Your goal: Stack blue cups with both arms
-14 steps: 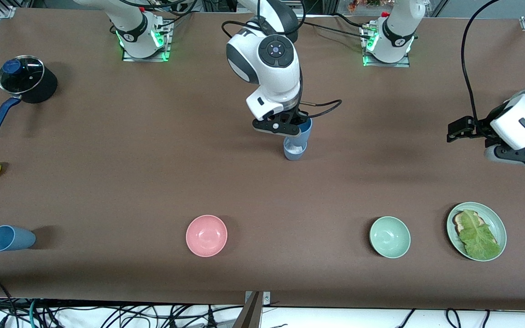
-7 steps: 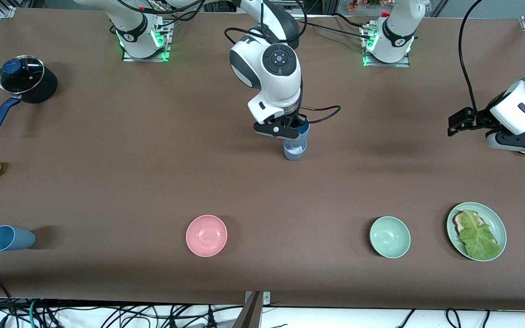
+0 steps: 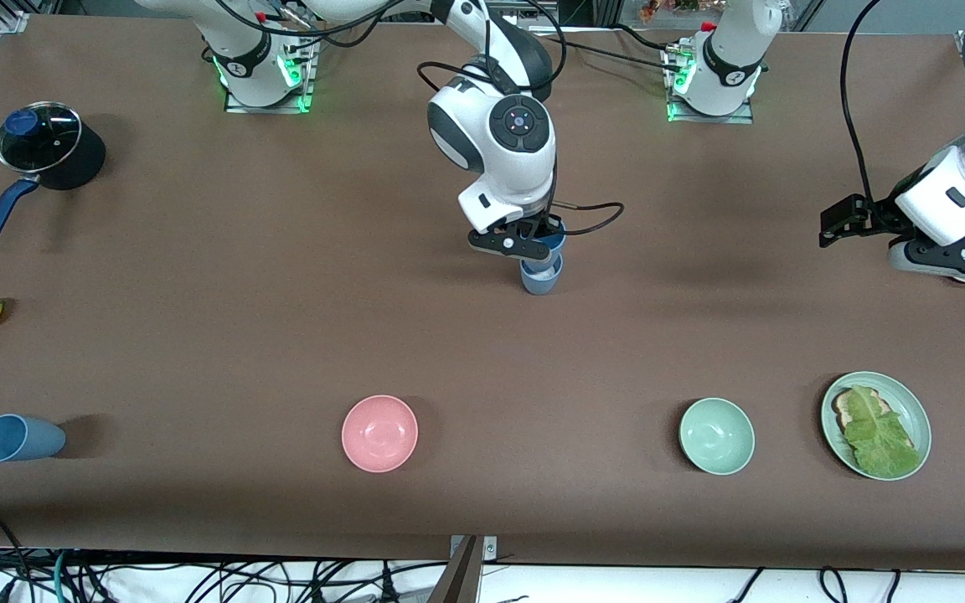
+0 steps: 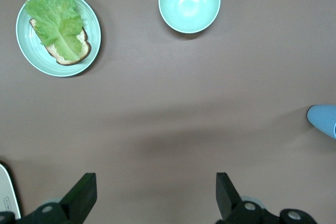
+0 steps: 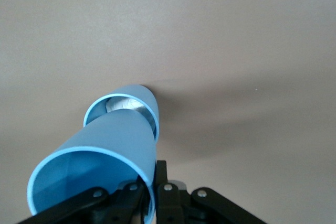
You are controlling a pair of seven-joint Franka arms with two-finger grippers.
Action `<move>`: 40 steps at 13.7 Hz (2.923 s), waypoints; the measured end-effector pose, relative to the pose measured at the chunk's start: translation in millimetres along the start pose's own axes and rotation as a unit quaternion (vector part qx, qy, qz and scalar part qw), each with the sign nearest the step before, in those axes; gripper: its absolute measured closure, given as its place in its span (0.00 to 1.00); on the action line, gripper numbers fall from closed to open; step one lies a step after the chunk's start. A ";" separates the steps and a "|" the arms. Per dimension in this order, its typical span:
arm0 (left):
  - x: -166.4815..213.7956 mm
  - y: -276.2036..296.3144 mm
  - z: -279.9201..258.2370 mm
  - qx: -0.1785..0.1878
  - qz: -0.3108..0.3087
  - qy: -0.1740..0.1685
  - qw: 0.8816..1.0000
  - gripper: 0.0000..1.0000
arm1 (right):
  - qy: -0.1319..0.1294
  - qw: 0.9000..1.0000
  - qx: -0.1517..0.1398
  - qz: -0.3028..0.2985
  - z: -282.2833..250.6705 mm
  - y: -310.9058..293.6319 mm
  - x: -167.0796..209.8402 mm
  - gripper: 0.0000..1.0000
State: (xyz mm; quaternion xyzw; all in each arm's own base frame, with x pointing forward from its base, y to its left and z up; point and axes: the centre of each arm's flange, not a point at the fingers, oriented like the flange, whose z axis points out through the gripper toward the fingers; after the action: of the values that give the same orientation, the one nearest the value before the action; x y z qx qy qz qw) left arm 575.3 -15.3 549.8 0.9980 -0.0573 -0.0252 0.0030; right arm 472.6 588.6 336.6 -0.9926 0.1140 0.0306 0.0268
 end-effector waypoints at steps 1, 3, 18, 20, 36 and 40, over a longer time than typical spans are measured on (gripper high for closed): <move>-0.1 -0.3 -0.1 0.000 0.000 0.000 1.000 0.00 | 0.001 1.000 0.001 -0.001 3.0 -1.3 -1.1 0.94; -0.2 -1.0 -0.2 0.000 -0.001 0.000 1.000 0.00 | 0.002 1.000 0.002 -0.001 3.5 -1.8 -0.7 0.94; -1.0 1.4 -1.9 0.000 0.001 0.001 1.000 0.00 | 0.010 0.999 -0.004 -0.045 -73.0 90.5 125.0 0.00; -1.1 1.2 -2.0 0.000 0.001 0.001 1.000 0.00 | -0.001 0.996 -0.025 -0.081 -107.1 140.0 160.1 0.00; -3.8 -1.9 -1.9 0.000 -0.002 -0.006 1.000 0.00 | -0.004 0.986 -0.027 -0.167 -318.7 491.8 191.0 0.00; -3.9 -1.9 -2.1 0.000 -0.002 -0.006 1.000 0.00 | 0.012 0.982 -0.039 -0.182 -341.7 486.0 164.6 0.00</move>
State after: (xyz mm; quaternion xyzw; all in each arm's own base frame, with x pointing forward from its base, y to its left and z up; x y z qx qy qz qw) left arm 571.8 -13.0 552.1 0.9980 -0.0552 -0.0313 0.0029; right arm 540.4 58.4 643.8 -0.9974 -0.0696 0.0181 -0.0086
